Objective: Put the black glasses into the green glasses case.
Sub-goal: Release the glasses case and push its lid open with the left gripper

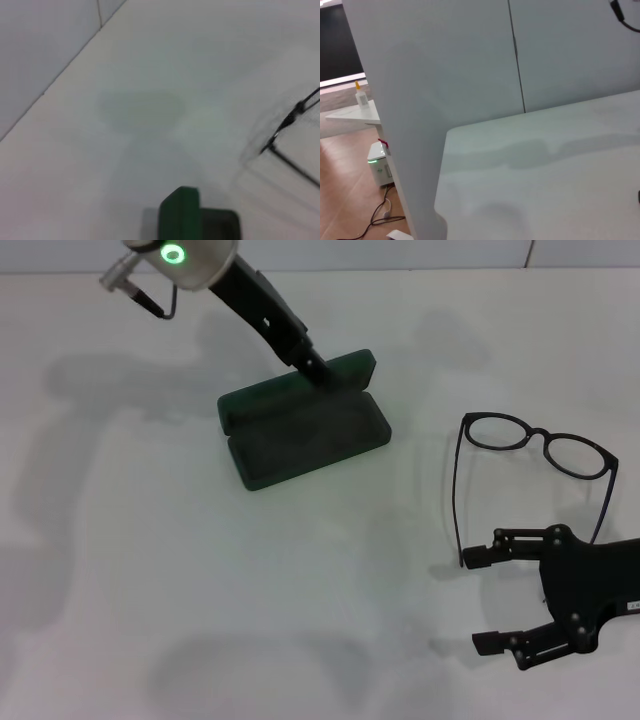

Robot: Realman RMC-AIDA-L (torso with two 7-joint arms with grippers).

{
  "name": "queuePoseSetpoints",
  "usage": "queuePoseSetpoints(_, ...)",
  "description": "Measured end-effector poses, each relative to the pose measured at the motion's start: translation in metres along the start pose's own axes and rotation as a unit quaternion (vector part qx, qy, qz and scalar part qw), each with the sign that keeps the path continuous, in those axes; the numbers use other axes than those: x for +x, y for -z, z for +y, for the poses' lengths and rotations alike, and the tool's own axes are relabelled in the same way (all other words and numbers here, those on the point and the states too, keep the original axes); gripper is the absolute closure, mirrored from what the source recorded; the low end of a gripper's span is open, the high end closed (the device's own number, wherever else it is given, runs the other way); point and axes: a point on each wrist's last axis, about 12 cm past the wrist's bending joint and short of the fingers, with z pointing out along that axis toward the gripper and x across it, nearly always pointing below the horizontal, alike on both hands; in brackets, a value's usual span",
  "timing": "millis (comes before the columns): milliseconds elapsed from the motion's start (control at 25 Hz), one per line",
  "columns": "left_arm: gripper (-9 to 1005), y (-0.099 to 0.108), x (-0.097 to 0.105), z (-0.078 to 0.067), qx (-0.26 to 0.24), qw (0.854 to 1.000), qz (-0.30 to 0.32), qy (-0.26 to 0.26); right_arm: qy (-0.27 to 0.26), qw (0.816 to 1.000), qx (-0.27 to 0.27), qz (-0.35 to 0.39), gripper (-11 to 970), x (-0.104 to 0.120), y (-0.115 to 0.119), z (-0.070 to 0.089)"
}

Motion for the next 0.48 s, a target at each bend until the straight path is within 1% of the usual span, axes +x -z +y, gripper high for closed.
queuePoseSetpoints(160, 118, -0.014, 0.002, -0.002, -0.016, 0.999, 0.023, -0.018, -0.002, 1.000, 0.001, 0.000, 74, 0.001, 0.000, 0.001)
queuePoseSetpoints(360, 120, -0.029, 0.009, 0.000, -0.033, 0.999, 0.038, -0.019, -0.004, 1.000, 0.002, 0.000, 74, 0.002, 0.001, 0.002)
queuePoseSetpoints(480, 121, -0.034, 0.011, -0.001, -0.038, 0.998, 0.047, -0.023, -0.004, 1.000, 0.003, 0.001, 74, 0.002, 0.000, 0.001)
